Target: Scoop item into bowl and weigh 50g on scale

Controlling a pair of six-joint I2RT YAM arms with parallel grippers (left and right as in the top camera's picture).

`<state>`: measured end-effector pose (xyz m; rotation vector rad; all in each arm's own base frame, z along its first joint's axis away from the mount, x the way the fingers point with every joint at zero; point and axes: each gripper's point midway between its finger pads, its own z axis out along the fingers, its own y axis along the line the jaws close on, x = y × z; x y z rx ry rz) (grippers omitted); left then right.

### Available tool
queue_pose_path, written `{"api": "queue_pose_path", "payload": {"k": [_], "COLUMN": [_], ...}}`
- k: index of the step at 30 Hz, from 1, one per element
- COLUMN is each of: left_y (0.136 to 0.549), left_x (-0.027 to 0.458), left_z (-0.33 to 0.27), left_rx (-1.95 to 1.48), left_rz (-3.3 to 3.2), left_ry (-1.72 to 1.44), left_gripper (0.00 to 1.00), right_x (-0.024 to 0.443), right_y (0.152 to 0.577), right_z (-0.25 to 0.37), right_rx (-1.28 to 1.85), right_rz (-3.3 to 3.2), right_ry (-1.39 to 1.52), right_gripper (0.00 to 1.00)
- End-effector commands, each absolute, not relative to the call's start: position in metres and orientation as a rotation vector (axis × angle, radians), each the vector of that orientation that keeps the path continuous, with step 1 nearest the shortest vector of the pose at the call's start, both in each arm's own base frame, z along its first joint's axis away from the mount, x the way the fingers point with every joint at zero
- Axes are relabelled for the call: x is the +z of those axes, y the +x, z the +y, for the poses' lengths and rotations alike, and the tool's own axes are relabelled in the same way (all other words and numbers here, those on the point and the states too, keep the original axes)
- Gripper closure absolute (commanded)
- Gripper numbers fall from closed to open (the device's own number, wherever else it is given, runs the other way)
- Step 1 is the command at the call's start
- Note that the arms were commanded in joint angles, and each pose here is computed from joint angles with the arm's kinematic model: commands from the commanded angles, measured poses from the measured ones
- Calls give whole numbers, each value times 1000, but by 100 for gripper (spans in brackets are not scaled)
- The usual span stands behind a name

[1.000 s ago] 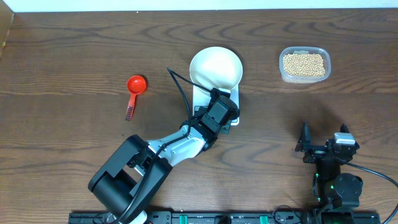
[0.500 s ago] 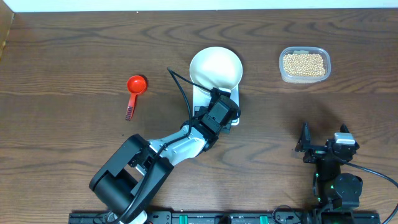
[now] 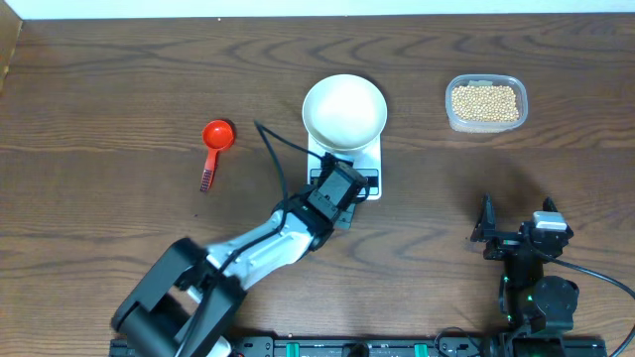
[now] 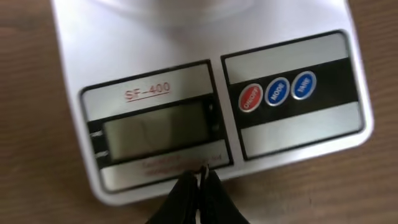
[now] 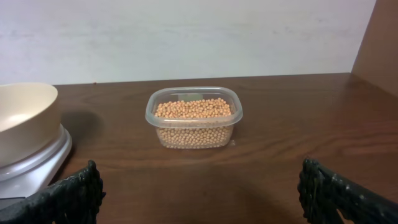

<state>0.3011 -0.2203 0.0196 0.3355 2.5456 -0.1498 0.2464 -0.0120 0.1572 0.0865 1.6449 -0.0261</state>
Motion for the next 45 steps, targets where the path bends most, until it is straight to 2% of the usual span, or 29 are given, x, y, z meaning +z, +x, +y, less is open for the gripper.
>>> {"api": "queue_pose_path", "payload": {"k": [1,4,8,14,29,37,45], "left_y": [307,305,301,297,309,310,313], "left_x": [58,88,104,92,98,70,65], "left_z": [-222,-229,-235,-231,-227,-230,-232], "left_rx": [-216,-291,-344,-316,-269,-240,-240], "left_rz": [2461,2393,2354,2398,2349,2403,2401], "left_ry": [291,338,401,410,366,387,387], "left_gripper": [93,93,93,93,93,93,93], "right_x": [156,156,156,156,156,156,156], "right_y": [246,246,246,246,246,246,246], "right_z": [-12,-12,-12,-11,-11,-12,-12], "right_rx": [-30,-30,-30,-30,-30,-30,-30], "right_rz": [1647,1647,1647,1647,1647,1647,1647], "right_ry": [83,83,83,82,82,83,83], "right_gripper": [1,1,1,1,1,1,1]}}
